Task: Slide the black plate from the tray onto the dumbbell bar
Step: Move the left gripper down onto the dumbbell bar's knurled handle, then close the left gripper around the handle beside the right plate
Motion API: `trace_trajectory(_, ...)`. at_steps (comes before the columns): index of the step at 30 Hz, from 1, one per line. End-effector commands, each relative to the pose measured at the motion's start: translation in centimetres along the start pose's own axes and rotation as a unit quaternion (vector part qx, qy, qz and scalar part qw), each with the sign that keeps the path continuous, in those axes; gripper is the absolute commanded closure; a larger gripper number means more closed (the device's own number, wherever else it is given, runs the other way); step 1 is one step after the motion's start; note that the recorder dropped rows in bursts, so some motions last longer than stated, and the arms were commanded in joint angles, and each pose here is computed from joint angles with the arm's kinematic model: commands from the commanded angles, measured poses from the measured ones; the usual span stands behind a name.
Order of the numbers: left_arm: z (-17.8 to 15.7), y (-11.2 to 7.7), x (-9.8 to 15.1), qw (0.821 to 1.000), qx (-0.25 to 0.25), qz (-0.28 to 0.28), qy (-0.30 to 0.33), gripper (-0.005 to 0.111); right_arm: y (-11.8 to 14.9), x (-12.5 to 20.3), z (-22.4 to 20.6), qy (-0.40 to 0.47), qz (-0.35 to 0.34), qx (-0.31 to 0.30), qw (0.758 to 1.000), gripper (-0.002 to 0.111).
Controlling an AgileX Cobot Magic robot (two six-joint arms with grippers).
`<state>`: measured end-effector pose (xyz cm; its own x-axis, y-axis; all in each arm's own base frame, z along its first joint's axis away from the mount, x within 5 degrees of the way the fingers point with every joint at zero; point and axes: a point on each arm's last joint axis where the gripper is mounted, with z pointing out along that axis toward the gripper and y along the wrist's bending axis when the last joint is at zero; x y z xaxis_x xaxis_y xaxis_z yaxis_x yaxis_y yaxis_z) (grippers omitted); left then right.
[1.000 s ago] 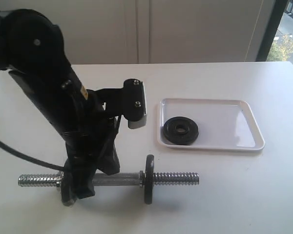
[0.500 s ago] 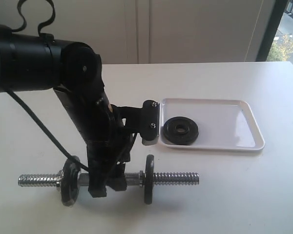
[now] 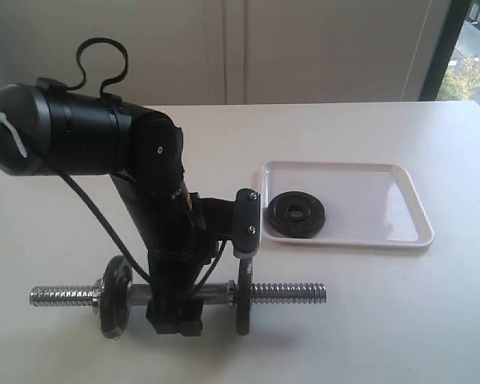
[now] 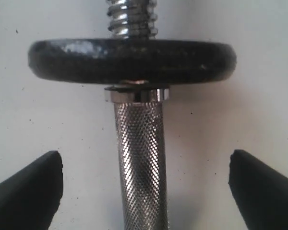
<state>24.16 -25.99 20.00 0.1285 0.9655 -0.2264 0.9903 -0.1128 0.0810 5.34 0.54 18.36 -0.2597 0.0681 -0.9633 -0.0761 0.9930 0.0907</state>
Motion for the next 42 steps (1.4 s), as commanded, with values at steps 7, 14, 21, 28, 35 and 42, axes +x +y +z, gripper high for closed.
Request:
trace_trajectory(7,1.7,0.2,0.1,1.000,-0.001,-0.019,0.003,0.016,0.0,0.1,0.0,-0.003,0.002,-0.004,1.000,0.108)
trace_trajectory(14,2.9,0.6,0.0,0.999,-0.002,-0.032,0.002,0.016,0.0,0.1,0.0,-0.003,0.002,-0.004,1.000,0.108)
trace_trajectory(21,3.3,0.6,0.1,0.999,0.000,-0.037,0.004,0.016,0.0,0.1,0.0,-0.003,0.002,-0.004,1.000,0.108)
trace_trajectory(28,3.3,0.6,0.1,0.999,-0.001,-0.036,0.005,0.016,0.0,0.1,0.0,-0.003,0.002,-0.004,1.000,0.108)
trace_trajectory(35,3.3,0.6,0.1,0.999,-0.001,-0.038,0.005,0.018,0.0,0.1,0.0,-0.003,0.002,-0.004,1.000,0.108)
trace_trajectory(42,3.3,0.5,0.3,0.999,0.009,-0.036,0.016,0.041,0.0,0.1,0.0,-0.003,0.002,-0.004,1.000,0.108)
